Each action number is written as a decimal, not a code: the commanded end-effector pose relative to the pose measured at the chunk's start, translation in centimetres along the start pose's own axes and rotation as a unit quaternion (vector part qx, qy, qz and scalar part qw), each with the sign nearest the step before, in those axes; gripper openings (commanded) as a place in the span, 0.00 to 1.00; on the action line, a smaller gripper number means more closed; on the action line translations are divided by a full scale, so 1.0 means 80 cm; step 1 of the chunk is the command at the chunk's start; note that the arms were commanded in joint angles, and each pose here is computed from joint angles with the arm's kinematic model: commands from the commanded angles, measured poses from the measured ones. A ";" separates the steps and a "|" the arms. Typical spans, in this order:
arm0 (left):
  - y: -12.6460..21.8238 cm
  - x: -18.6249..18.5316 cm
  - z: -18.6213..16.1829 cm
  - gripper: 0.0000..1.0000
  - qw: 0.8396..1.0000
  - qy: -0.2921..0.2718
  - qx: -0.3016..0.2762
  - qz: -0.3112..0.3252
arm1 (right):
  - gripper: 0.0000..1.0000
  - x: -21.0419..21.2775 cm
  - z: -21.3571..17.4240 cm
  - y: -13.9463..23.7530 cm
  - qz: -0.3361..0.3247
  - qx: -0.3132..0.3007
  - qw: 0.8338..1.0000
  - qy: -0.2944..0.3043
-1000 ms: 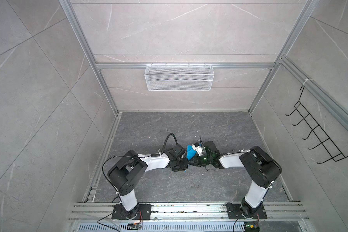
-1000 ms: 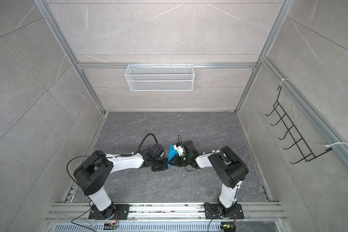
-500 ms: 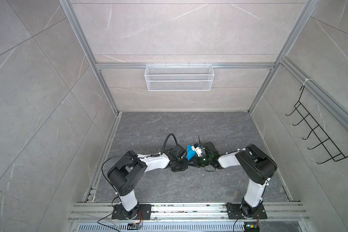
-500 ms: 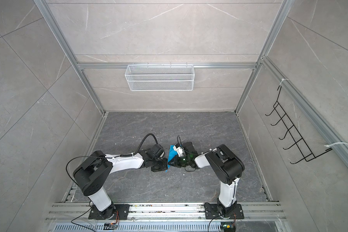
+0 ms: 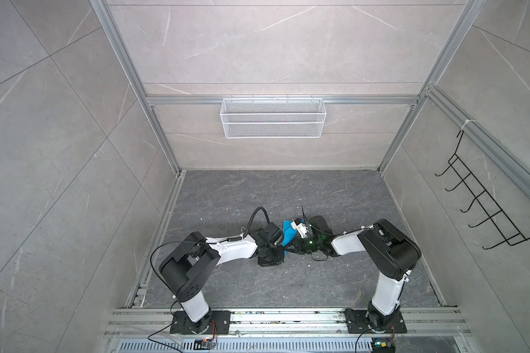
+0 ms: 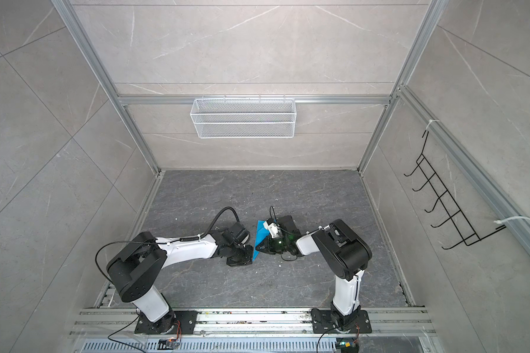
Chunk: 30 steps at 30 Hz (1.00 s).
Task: Fold a paper plane with a square sheet of paper (pick it up from the middle)
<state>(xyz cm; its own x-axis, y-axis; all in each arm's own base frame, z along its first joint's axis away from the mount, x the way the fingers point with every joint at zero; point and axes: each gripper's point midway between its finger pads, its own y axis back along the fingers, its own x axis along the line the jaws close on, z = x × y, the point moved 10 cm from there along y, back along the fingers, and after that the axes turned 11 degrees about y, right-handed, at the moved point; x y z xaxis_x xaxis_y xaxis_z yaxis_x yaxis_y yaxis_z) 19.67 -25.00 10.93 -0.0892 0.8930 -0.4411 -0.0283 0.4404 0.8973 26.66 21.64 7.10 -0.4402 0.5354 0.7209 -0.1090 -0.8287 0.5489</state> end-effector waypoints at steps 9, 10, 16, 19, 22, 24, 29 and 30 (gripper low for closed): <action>0.039 -0.039 0.017 0.00 0.997 -0.052 -0.058 -0.026 | 0.08 -0.027 -0.025 -0.007 -0.068 0.027 0.996 -0.046; 0.033 -0.041 0.019 0.00 0.997 -0.051 -0.053 -0.027 | 0.08 -0.027 -0.025 -0.007 -0.068 0.026 0.996 -0.047; 0.008 -0.040 0.025 0.00 0.998 -0.050 -0.031 -0.011 | 0.08 -0.026 -0.024 -0.005 -0.065 0.020 0.996 -0.050; 0.003 -0.041 0.027 0.00 0.998 -0.060 -0.020 -0.006 | 0.08 -0.025 -0.024 -0.005 -0.064 0.019 0.996 -0.050; -0.005 -0.040 0.027 0.00 0.998 -0.059 -0.008 -0.004 | 0.08 -0.025 -0.024 -0.005 -0.064 0.018 0.996 -0.051; -0.010 -0.035 0.025 0.00 0.998 -0.056 -0.002 0.002 | 0.08 -0.026 -0.025 -0.005 -0.065 0.018 0.996 -0.053; -0.015 -0.017 0.016 0.00 0.998 -0.047 0.009 0.040 | 0.08 -0.026 -0.025 -0.005 -0.067 0.017 0.996 -0.056; -0.015 -0.012 0.014 0.00 0.998 -0.045 0.012 0.049 | 0.08 -0.026 -0.024 -0.005 -0.067 0.017 0.996 -0.056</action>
<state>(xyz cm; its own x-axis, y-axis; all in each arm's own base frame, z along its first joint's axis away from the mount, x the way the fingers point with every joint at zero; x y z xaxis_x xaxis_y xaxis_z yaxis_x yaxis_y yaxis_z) 21.80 -27.26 11.12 0.0014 0.9067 -0.4217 -0.0509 0.4212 0.9055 26.73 21.68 7.10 -0.4150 0.5427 0.7302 -0.1190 -0.8281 0.5478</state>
